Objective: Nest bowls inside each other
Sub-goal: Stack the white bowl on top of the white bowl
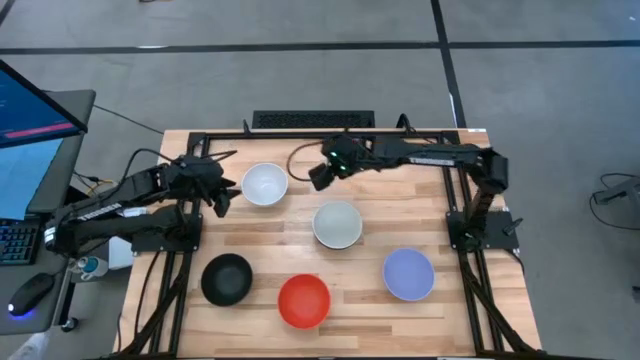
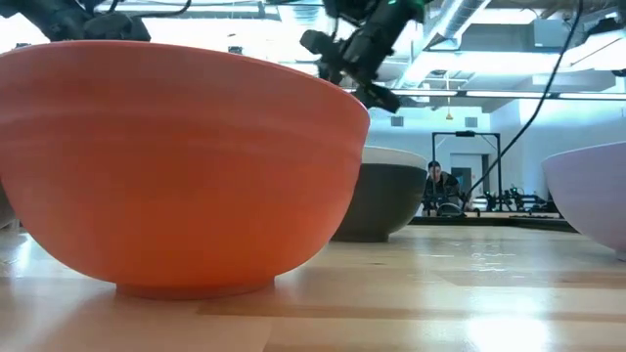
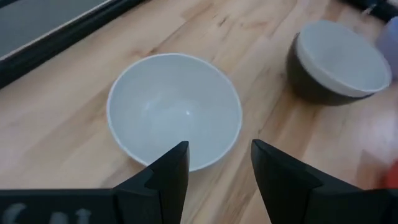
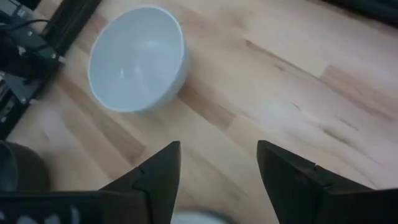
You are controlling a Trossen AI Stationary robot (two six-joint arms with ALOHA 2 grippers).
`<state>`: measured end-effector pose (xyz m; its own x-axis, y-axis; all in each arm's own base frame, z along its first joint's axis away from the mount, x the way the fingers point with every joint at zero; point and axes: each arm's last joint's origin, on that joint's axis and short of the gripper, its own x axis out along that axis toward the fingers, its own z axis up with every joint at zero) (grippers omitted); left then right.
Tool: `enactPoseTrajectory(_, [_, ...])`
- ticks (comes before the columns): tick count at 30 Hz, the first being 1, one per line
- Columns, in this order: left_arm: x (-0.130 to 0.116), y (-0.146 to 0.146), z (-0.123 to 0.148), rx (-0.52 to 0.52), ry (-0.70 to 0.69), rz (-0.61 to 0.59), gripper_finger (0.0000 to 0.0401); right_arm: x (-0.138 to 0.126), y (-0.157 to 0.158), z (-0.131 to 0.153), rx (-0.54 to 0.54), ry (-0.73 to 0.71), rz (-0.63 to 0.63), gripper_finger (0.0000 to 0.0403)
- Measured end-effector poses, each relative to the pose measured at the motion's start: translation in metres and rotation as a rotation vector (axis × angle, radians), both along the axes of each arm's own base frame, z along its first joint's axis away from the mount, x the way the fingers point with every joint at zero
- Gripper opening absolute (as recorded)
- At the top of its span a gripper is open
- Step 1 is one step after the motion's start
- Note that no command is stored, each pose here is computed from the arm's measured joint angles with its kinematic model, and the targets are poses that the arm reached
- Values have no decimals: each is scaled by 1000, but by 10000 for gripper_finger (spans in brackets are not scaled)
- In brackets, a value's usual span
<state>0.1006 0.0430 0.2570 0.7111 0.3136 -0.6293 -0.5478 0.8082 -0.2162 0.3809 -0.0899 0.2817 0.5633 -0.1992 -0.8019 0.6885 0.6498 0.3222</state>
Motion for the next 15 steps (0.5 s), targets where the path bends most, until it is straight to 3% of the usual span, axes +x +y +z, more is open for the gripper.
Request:
enactPoseTrajectory(4, [11, 2, -8, -4, 89, -34, 165, 24, -7, -7, 31, 76, 39, 235])
enactPoseTrajectory(8, [27, 3, -20, -40, 200, -117, 165, 31, 1, -2, -27, 146, 84, 235])
enactPoseTrajectory(15, [49, -1, -38, -89, 335, -212, 165, 3, 12, 24, -208, 276, 24, 235])
